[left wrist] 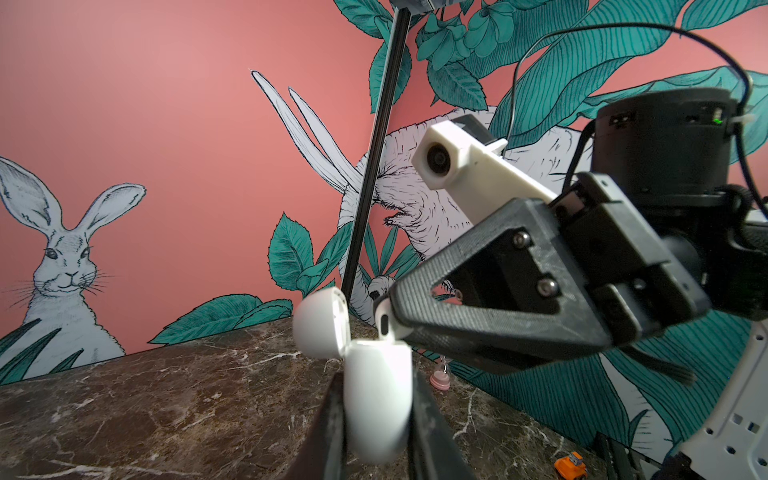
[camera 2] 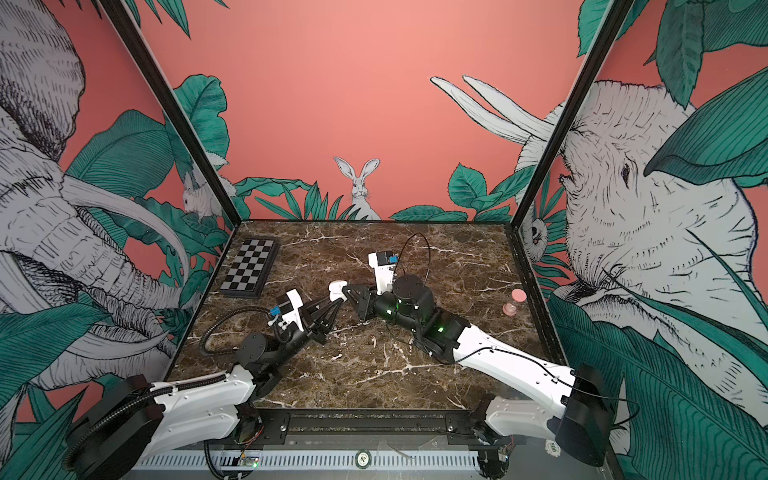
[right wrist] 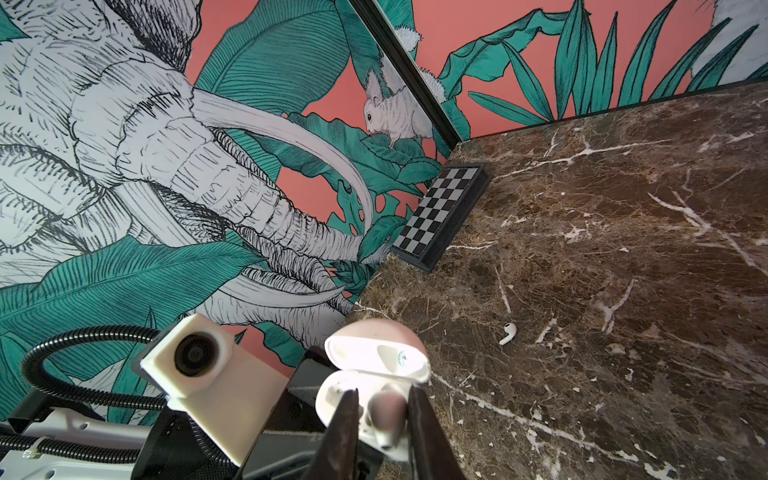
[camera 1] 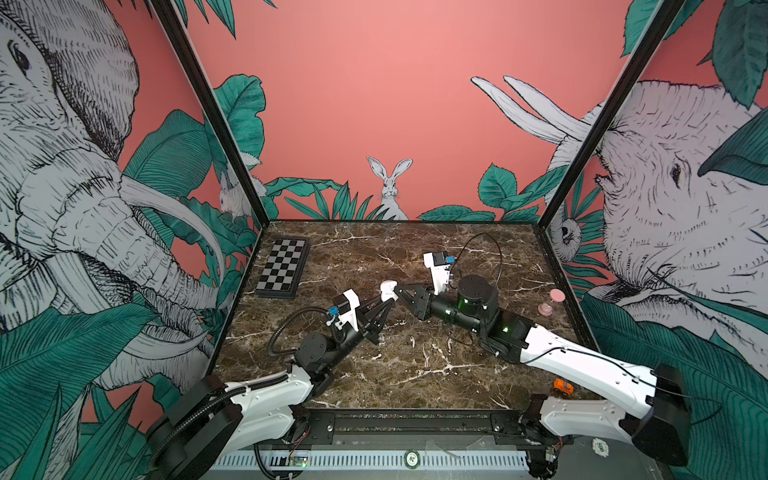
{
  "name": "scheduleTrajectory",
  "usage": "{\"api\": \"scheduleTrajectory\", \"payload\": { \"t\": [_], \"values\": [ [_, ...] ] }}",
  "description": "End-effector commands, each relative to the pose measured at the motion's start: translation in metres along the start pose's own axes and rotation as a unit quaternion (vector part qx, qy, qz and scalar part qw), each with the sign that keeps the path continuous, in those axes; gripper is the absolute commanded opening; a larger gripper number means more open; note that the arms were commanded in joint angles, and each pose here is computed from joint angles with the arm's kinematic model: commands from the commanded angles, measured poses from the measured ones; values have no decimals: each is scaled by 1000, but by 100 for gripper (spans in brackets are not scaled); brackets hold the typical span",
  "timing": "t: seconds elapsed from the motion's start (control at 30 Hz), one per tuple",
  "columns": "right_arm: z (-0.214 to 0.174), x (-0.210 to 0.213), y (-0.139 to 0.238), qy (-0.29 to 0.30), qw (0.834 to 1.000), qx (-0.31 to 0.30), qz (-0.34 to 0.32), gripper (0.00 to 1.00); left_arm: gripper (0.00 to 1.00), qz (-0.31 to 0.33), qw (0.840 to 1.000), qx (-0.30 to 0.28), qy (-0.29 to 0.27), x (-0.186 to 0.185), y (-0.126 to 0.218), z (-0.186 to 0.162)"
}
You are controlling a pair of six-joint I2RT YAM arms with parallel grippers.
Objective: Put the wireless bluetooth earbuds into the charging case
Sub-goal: 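Press the white earbud down into the case slot with the right gripper, then open the right gripper and lift it away from the case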
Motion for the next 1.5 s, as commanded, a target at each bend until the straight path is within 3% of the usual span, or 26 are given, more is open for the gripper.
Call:
{"api": "scheduleTrajectory", "payload": {
  "t": [0.0, 0.73, 0.93, 1.17, 1.47],
  "values": [
    [2, 6, 6, 12, 1000, -6, 8, 22, 0, -21, 999, -27, -8, -9, -3, 13],
    [10, 6, 17, 29, 999, -17, -6, 31, 0, -27, 999, -25, -11, -11, -2, 13],
    [28, 7, 41, 74, 996, -32, -38, 46, 0, -31, 999, -23, -20, -12, -1, 12],
    [53, -4, 77, 103, 989, -51, -92, 96, 0, -71, 997, -14, -41, -29, -6, 23],
    [83, -26, 91, 80, 991, -39, -105, 98, 0, -99, 986, 27, -129, -57, 1, 53]
  ]
}}
Point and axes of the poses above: each gripper's point midway between its finger pads, its own y axis back along the fingers, its own x axis along the line the jaws close on, z = x × y, the point moved 5 cm from there along y, back along the fingers, and after that the axes turned 15 degrees about y, right-handed, at the moved point
